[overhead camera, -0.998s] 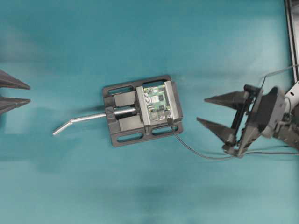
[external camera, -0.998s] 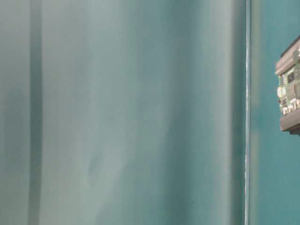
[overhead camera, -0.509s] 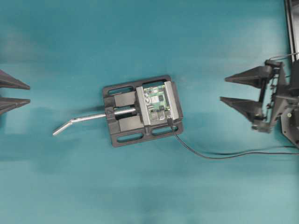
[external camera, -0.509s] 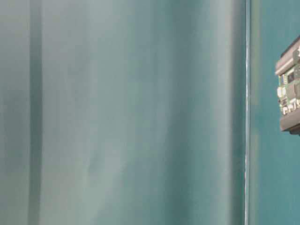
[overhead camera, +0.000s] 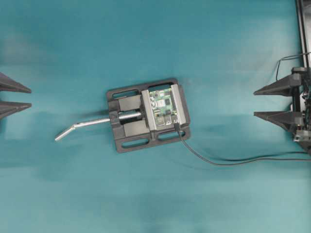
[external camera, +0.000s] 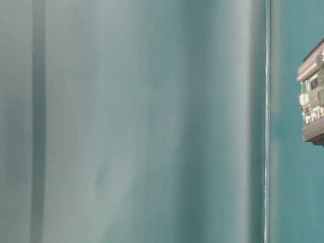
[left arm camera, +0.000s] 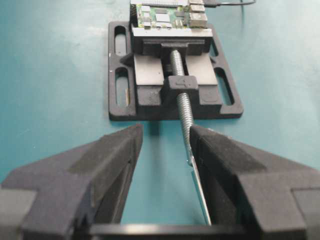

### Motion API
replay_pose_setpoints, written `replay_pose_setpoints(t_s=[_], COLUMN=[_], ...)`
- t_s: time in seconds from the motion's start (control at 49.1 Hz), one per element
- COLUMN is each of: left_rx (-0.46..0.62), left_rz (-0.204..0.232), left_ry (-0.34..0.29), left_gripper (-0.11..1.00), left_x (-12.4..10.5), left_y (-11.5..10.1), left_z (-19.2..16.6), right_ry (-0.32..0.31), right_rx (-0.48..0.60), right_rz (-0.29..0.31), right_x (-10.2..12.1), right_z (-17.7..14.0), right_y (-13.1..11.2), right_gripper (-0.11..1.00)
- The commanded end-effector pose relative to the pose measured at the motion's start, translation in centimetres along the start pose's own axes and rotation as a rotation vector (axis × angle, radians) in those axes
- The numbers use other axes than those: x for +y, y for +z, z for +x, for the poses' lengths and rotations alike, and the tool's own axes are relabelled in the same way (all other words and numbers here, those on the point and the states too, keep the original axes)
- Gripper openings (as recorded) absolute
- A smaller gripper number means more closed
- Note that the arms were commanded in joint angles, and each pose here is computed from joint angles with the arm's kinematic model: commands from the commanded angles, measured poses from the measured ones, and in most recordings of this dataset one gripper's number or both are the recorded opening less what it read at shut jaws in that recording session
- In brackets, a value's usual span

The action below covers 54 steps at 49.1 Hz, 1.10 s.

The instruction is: Insert the USB into the fixed PCB.

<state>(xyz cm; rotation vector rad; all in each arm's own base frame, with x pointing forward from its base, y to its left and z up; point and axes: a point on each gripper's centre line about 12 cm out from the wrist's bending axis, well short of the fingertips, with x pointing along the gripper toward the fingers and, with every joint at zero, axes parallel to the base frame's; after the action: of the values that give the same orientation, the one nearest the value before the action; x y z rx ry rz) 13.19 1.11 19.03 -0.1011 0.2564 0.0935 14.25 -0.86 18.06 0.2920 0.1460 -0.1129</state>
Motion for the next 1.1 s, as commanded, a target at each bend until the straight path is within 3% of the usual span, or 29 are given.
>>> replay_pose_setpoints(t_s=[0.0, 0.163, 0.306, 0.815, 1.08], left_rx=[-0.015, -0.014, -0.014, -0.014, -0.015], left_rz=[-0.001, -0.001, -0.001, -0.001, -0.001], left_ry=[-0.004, -0.003, -0.003, -0.003, -0.004], left_gripper=[0.53, 0.53, 0.53, 0.53, 0.53], left_x=[-0.1, -0.1, -0.1, -0.1, -0.1], left_y=[0.7, 0.7, 0.7, 0.7, 0.7], left_z=[0.0, 0.0, 0.0, 0.0, 0.0], right_ry=[-0.006, 0.02, 0.048, 0.094, 0.09], right_rx=[-0.013, 0.005, 0.024, -0.067, -0.035], right_rz=[-0.031, -0.124, -0.164, -0.2, -0.213], right_x=[-0.1, 0.1, 0.4, 0.3, 0.2], right_z=[0.0, -0.1, -0.2, -1.6, -1.4], right_y=[0.3, -0.1, -0.4, -1.2, -1.7], right_gripper=[0.7, 0.69, 0.69, 0.68, 0.68])
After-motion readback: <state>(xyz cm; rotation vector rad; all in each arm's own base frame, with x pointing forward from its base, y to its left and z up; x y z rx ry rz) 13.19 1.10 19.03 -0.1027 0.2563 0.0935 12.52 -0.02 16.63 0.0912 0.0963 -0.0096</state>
